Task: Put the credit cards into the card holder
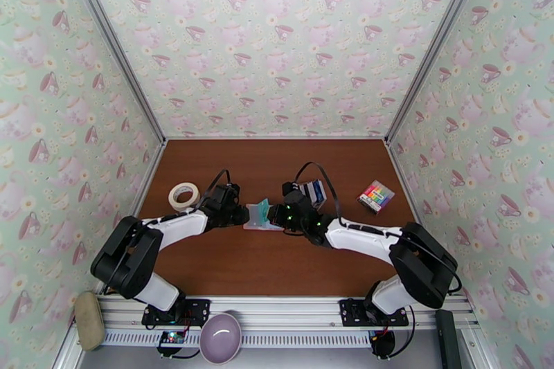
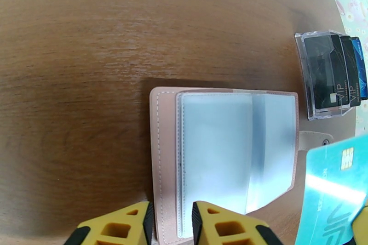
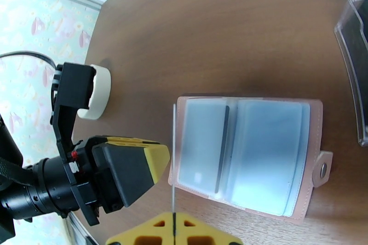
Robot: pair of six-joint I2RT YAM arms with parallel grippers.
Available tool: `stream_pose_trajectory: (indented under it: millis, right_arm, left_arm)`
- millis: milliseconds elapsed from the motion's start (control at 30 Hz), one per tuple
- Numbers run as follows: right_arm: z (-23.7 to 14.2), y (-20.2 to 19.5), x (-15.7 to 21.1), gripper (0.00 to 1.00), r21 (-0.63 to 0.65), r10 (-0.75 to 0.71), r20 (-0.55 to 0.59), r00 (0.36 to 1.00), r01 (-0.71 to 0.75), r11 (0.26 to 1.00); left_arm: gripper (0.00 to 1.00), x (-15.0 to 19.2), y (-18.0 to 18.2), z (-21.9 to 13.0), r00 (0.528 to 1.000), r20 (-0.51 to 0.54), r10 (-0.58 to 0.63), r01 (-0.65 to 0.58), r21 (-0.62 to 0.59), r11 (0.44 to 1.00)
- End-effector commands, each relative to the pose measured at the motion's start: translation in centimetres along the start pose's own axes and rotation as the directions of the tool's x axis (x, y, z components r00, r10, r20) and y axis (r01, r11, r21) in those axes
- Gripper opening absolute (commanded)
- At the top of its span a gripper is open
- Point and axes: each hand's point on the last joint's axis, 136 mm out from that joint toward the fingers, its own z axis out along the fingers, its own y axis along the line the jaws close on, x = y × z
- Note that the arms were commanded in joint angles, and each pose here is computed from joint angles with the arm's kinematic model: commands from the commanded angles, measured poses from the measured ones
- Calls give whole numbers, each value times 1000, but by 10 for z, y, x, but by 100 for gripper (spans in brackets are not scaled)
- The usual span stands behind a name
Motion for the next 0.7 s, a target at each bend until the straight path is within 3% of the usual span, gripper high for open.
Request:
stream_pose_trajectory:
  millis: [0,667]
  right_arm:
    - [5,1,-6,7,-39,63,63,996,-61,997]
    - [25,-38,11,7,-20,105,100,989,-104,994]
  left_arm:
    - [29,-7,-4,2,1000,2,16,-16,14,1000]
    - [31,0,4,14,999,-41,28,-28,-15,999]
